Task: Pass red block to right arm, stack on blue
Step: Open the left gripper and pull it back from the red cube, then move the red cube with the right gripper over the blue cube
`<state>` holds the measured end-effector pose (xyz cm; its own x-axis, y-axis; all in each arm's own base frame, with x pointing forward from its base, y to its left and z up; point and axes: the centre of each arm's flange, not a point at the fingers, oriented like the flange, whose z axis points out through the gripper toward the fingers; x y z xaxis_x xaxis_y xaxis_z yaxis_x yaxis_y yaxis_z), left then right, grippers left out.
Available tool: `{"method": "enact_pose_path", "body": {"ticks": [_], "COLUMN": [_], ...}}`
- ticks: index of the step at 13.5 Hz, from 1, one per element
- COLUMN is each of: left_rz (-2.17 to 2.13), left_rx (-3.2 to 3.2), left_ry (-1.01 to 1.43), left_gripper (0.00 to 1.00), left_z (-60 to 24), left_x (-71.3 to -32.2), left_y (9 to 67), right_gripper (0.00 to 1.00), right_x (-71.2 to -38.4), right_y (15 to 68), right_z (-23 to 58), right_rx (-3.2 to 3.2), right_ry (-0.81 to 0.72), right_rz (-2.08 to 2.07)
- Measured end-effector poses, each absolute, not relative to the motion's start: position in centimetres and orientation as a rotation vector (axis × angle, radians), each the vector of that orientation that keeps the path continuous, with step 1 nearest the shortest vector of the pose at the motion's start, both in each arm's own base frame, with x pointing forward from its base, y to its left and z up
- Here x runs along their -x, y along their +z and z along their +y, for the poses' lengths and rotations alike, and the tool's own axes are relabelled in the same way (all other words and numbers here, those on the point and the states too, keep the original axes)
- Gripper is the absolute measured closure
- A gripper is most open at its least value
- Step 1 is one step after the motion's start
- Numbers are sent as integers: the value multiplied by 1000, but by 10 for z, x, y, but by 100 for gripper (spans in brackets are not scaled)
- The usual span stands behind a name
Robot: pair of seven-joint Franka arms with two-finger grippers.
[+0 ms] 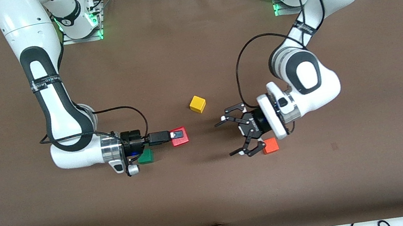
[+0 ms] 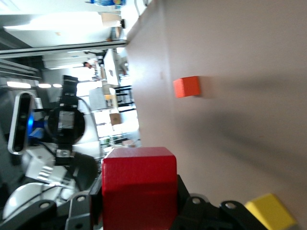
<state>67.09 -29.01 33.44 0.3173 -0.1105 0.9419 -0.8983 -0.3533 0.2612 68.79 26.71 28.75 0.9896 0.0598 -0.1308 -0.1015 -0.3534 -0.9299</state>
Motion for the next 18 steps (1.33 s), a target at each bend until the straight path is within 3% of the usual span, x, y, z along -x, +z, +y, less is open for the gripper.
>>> {"method": "enact_pose_path", "body": {"ticks": [4, 10, 16, 18], "left_rz": [-983, -1181, -1127, -1054], "left_rx": [-1771, -1966, -2325, -2489], "left_ry": [937, 337, -230, -383], "left_gripper": [0, 0, 0, 0], "left_z": [-268, -158, -81, -65], "left_x": [-667, -656, -630, -625], "left_y": [341, 396, 440, 457], "right_gripper": [43, 43, 43, 43], "right_x": [-689, -683, -655, -647], "right_y": [305, 325, 329, 323], "right_z": [228, 153, 91, 73], "right_rx": [2269, 2699, 3021, 3075], "right_ry": [162, 210, 366, 335], "right_rz": [-198, -428, -494, -457]}}
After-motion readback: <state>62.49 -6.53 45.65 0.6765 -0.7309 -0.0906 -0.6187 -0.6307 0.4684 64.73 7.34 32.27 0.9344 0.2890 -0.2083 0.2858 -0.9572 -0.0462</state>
